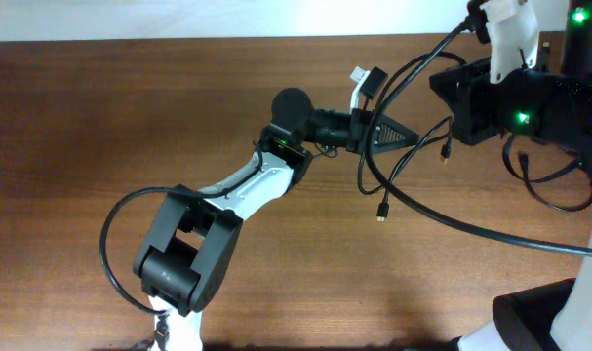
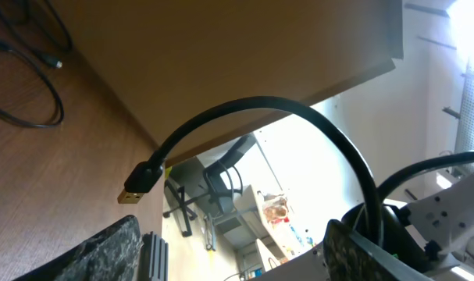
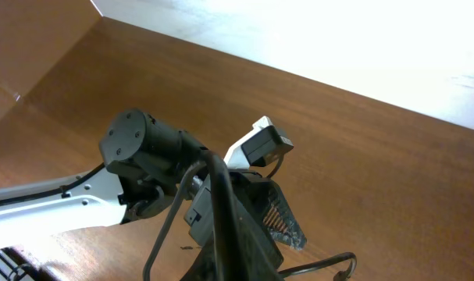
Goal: Untangle cables
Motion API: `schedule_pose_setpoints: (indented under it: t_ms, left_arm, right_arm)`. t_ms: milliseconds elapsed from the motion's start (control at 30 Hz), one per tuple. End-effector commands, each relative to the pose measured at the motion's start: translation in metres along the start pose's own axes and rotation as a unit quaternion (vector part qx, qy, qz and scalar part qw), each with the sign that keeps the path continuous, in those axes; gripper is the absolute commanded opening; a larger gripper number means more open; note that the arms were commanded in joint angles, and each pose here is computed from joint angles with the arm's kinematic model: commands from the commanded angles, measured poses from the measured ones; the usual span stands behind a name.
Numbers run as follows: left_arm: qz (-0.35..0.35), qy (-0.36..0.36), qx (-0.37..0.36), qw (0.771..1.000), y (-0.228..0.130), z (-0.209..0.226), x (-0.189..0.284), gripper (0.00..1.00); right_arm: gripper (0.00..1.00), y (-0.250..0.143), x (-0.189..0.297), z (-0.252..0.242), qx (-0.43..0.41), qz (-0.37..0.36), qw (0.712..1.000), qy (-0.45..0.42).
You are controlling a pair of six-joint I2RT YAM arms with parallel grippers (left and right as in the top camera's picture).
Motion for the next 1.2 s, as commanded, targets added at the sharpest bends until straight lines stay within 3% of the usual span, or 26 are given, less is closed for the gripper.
schedule_pose_setpoints:
  t_ms: [0,33,67,100,267,400,533,667,767,833,933,967,1067,1167]
  left_arm:
    - [0.019,-0.018,-0.019,0.999,0.004,-0.014,0.01,0.7]
    - [0.007,-0.028,-0.047,0.998,0.01,-0.026,0.021,0.66]
    - [-0.008,-0.032,-0.053,0.998,0.017,-0.035,0.034,0.73]
    - [0.008,-0.029,-0.029,0.999,0.014,-0.034,0.037,0.71]
    - [0.026,-0.03,-0.032,0.999,0.009,-0.036,0.035,0.64]
    - [0.025,-0.029,-0.035,0.999,0.011,-0.035,0.034,0.64]
    - [0.022,-0.045,-0.148,0.988,0.044,-0.111,0.038,0.65]
    - [-0.007,-0.051,-0.3,0.953,0.079,-0.215,0.058,0.8]
    - [-0.094,-0.047,-0.295,0.95,0.11,-0.273,0.078,0.82]
    - [-0.179,0.04,-0.227,0.956,0.15,-0.263,0.106,0.82]
    - [-0.225,0.236,-0.242,0.914,0.167,-0.225,0.146,0.82]
    - [-0.209,0.29,-0.262,0.897,0.162,-0.212,0.153,0.82]
    - [-0.133,0.495,-0.229,0.827,0.128,-0.148,0.182,0.82]
    - [-0.029,0.61,-0.162,0.776,0.081,-0.114,0.169,0.82]
  right_arm:
    - [0.04,-0.001,0.005,0.005,0.007,-0.004,1.0,0.011]
    - [0.04,-0.001,0.005,0.005,0.007,-0.004,1.0,0.011]
    - [0.04,-0.001,0.005,0.005,0.007,-0.004,1.0,0.011]
    - [0.04,0.0,0.005,0.005,0.008,-0.005,1.0,0.011]
    - [0.04,-0.001,0.005,0.005,0.007,-0.004,1.0,0.011]
    - [0.04,-0.001,0.005,0.005,0.007,-0.004,1.0,0.011]
    - [0.04,0.001,0.005,0.006,0.008,-0.008,1.0,0.011]
    - [0.04,0.001,0.005,0.006,0.008,-0.008,1.0,0.011]
    - [0.04,0.0,0.005,0.006,0.008,-0.006,1.0,0.011]
    - [0.04,0.0,0.005,0.008,0.008,-0.007,1.0,0.02]
    - [0.04,0.001,0.005,0.009,0.009,-0.008,1.0,0.026]
    - [0.04,0.001,0.005,0.009,0.009,-0.007,1.0,0.026]
    - [0.04,0.001,0.005,0.009,0.009,-0.008,1.0,0.026]
    - [0.04,0.001,0.005,0.009,0.009,-0.008,1.0,0.026]
Point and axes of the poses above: each gripper's point midway between its finger pads, its own x axis back along the fingers, its own z axis along the line the jaws close on, y = z × x, the point moved 5 cm from there along x, back along the fingers, and after that the axes turned 7 degrees about -x, right-handed, at the moved point
